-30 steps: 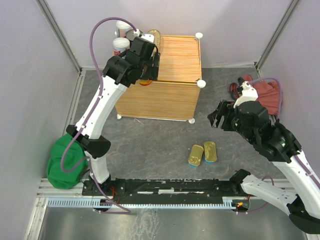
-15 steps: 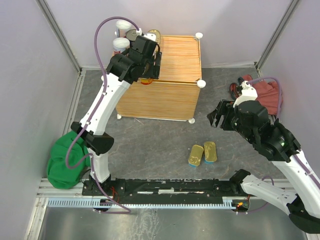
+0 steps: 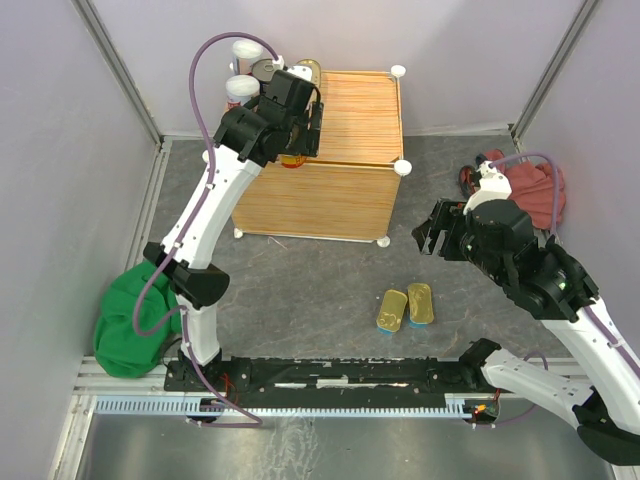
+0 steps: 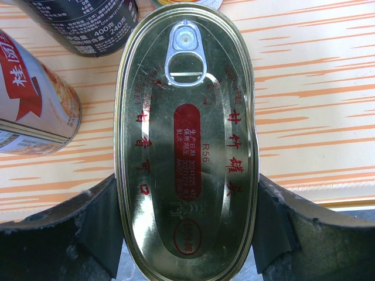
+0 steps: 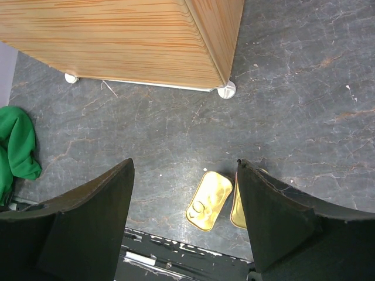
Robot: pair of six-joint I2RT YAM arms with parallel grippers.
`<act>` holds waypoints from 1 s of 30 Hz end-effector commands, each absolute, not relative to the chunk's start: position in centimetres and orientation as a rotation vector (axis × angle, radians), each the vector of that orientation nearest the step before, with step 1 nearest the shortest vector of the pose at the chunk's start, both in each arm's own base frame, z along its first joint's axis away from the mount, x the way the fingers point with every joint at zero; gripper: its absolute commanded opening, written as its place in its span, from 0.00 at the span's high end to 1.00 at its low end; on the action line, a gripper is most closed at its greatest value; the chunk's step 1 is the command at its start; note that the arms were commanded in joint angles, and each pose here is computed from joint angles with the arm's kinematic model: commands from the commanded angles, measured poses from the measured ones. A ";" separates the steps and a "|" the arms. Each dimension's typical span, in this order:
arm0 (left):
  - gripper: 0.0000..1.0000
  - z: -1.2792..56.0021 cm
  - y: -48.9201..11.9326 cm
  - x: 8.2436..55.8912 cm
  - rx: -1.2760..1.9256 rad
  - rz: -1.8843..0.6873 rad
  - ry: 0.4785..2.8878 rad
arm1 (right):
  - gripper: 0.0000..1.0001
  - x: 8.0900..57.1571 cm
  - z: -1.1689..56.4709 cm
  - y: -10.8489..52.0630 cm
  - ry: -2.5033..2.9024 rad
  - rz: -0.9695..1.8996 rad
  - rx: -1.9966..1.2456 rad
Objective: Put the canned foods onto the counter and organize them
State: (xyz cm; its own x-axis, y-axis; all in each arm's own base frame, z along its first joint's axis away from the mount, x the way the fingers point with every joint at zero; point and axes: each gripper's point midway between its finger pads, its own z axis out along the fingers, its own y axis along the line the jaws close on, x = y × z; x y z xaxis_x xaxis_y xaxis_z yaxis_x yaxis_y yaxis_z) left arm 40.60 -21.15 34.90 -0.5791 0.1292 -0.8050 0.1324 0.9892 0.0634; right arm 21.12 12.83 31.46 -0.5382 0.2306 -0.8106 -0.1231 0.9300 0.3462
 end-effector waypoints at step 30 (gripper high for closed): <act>0.04 40.1 -21.0 41.9 0.066 -0.069 2.016 | 0.21 21.1 33.3 12.7 2.037 0.481 0.085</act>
